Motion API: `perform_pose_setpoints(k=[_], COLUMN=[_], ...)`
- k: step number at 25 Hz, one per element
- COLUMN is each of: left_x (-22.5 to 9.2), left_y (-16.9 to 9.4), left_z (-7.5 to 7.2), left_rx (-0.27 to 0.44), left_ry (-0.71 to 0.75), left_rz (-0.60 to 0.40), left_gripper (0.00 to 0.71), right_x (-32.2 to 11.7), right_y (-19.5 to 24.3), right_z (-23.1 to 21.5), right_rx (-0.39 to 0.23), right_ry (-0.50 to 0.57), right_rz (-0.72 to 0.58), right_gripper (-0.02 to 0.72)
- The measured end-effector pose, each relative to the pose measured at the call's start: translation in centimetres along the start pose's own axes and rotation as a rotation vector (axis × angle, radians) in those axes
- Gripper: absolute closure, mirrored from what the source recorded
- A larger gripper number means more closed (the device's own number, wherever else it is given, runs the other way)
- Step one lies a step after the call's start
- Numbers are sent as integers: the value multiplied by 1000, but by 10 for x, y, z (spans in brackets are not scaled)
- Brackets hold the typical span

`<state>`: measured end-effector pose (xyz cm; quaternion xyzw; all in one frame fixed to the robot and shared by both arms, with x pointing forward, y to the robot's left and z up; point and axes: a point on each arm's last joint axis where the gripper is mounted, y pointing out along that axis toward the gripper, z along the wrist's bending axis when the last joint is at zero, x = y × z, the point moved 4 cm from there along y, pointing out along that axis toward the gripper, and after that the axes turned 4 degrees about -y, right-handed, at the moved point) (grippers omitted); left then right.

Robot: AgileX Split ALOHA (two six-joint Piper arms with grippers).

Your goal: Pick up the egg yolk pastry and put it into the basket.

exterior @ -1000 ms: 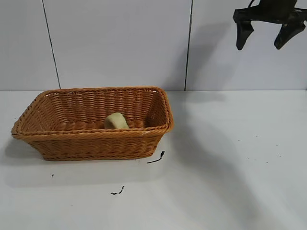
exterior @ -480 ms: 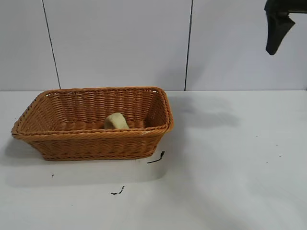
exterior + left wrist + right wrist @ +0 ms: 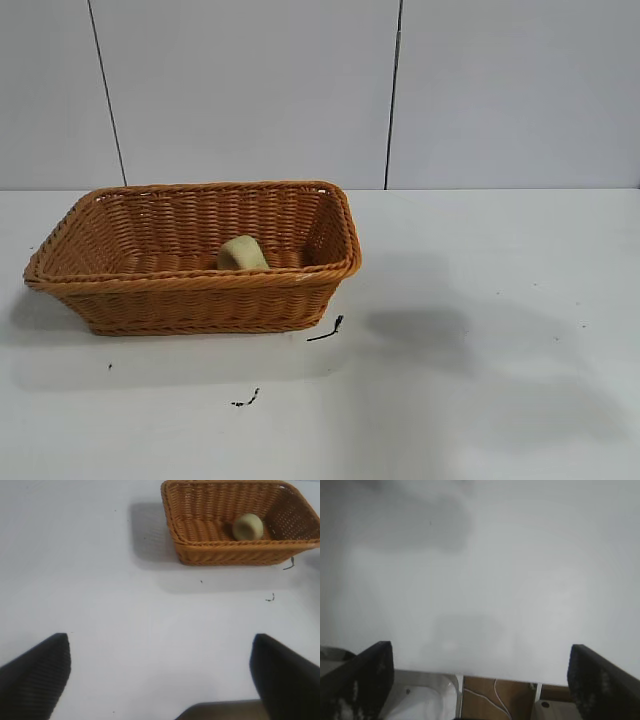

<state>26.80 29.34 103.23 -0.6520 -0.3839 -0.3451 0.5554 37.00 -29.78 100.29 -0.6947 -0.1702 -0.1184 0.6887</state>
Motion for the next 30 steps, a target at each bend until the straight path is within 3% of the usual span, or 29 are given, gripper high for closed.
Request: perform_pose_setpoints(k=[9, 16, 30], left_x=[0, 0, 0], left_y=[0, 0, 0], left_z=[0, 0, 0], left_rx=[0, 0, 0], left_ry=[0, 0, 0], left_rz=[0, 0, 0], left_gripper=[15, 15, 15], right_x=[-45, -71, -76], right_y=[-43, -69, -72], right_z=[3, 5, 5], right_rx=[-39, -59, -61], right_ry=[-6, -7, -7], right_rz=[-429, -686, -724], right_gripper=[59, 59, 59])
